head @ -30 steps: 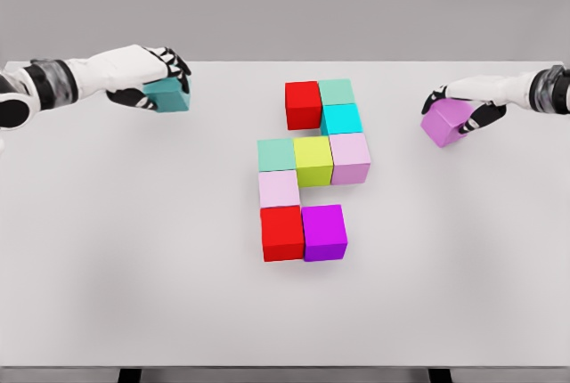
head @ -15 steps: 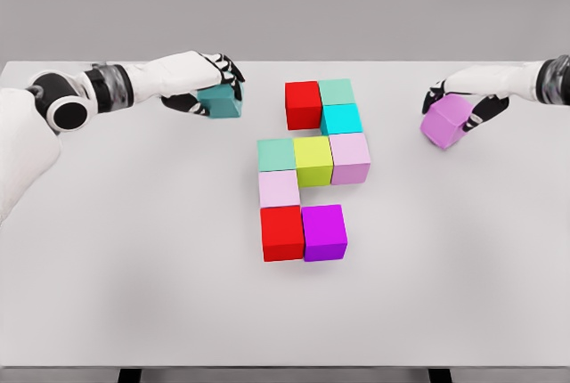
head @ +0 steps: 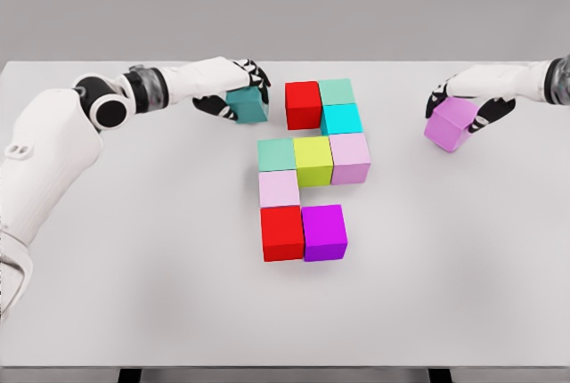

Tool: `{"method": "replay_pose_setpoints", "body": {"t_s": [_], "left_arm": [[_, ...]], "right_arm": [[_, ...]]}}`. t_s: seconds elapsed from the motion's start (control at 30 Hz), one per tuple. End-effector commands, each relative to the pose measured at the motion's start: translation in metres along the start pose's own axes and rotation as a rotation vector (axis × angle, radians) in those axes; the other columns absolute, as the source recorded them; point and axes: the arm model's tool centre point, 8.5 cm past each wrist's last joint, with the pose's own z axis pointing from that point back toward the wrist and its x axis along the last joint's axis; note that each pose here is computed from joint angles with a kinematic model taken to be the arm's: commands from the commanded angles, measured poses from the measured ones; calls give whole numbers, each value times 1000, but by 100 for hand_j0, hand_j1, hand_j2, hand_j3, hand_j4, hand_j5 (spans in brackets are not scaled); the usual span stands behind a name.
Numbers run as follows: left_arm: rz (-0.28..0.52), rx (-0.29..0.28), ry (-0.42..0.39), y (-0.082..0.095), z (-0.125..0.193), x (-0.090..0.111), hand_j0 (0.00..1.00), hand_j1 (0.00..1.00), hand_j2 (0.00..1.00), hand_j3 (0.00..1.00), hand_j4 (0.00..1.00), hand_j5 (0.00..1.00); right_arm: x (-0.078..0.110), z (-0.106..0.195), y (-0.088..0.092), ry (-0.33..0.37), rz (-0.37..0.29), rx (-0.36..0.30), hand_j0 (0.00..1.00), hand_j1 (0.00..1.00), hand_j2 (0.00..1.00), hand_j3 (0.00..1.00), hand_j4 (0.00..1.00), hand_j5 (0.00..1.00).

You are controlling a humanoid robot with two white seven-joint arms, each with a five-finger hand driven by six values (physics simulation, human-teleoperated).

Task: Assemble the squares on the desktop into the number 2

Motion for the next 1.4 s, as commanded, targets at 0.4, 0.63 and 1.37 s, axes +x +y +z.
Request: {"method": "replay_pose_setpoints", "body": {"t_s": [0.4, 0.63, 1.37], "left_arm": [[22, 3, 5, -2, -6, 0, 64, 64, 64, 64, 64, 64], [24, 13, 10, 0, -4, -2, 81, 81, 81, 81, 81, 81], [21, 58, 22, 17, 5, -9, 93, 93, 93, 93, 93, 93]], "right_arm": [[30, 13, -4, -67, 112, 23, 65, 65, 65, 65, 65, 65], [49, 18, -9, -111, 172, 25, 65, 65, 65, 65, 65, 65], [85, 22, -6, -199, 260, 45, 64, 64, 64, 64, 64, 64]]}}
